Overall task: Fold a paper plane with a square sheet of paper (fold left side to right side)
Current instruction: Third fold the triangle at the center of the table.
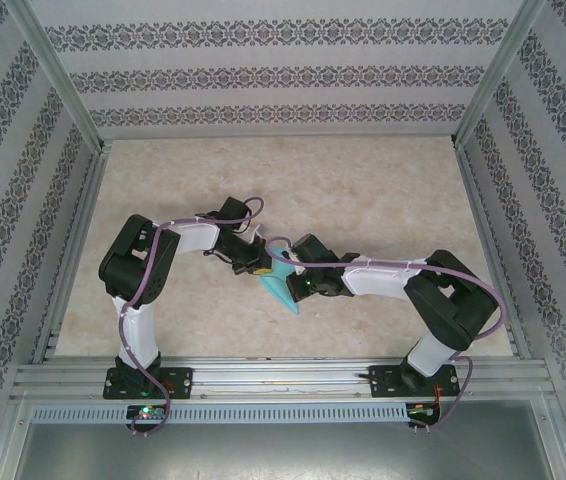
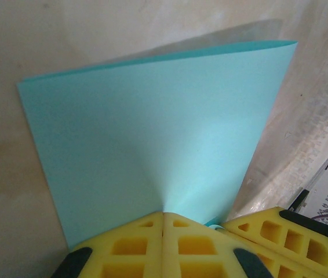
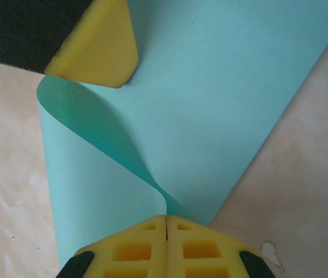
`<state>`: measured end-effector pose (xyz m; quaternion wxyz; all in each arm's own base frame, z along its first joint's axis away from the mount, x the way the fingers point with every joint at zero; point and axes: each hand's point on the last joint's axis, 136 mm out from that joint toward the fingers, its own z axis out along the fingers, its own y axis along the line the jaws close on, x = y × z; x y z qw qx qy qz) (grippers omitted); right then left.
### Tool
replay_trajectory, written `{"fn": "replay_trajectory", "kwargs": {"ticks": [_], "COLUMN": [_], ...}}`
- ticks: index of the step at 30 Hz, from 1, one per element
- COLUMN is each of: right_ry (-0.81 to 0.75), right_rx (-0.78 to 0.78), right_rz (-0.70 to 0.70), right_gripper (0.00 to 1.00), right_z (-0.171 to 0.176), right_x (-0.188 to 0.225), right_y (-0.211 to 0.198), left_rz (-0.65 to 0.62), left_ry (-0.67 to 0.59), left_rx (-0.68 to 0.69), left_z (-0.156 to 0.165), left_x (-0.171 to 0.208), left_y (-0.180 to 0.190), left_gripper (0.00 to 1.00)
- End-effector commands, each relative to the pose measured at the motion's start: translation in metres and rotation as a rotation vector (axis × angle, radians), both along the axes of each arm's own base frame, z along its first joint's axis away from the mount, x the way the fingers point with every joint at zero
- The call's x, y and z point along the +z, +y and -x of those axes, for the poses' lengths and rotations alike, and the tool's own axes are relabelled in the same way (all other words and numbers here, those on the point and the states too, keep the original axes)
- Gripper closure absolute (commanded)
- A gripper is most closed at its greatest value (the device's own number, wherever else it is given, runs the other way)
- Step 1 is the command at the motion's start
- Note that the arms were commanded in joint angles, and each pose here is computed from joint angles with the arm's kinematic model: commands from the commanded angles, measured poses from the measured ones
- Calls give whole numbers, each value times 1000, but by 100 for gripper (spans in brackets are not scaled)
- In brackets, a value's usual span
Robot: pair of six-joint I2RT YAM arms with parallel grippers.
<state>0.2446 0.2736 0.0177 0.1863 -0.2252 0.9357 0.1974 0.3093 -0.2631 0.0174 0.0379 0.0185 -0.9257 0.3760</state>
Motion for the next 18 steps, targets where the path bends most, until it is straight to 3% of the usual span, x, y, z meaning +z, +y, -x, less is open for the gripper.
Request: {"fn": "replay_trajectory", "kwargs": {"ticks": [1,11,18], "right_ry": [-23,8,48], "right_rx": [5,6,9], "right_rz": [-1,14,50], "right_gripper": [100,100,100], "right_z": [-6,-1,7], "right_x": [5,-6,-22], "right_y": [3,2,-2], "left_rz": [-134,-132,-127], "left_ry": [64,64,40], "left_rx": [-3,0,-1], "left_z": [19,19,15], "left_x": [-32,-32,-24], "left_y": [17,17,15], "left_gripper": [95,95,85]}}
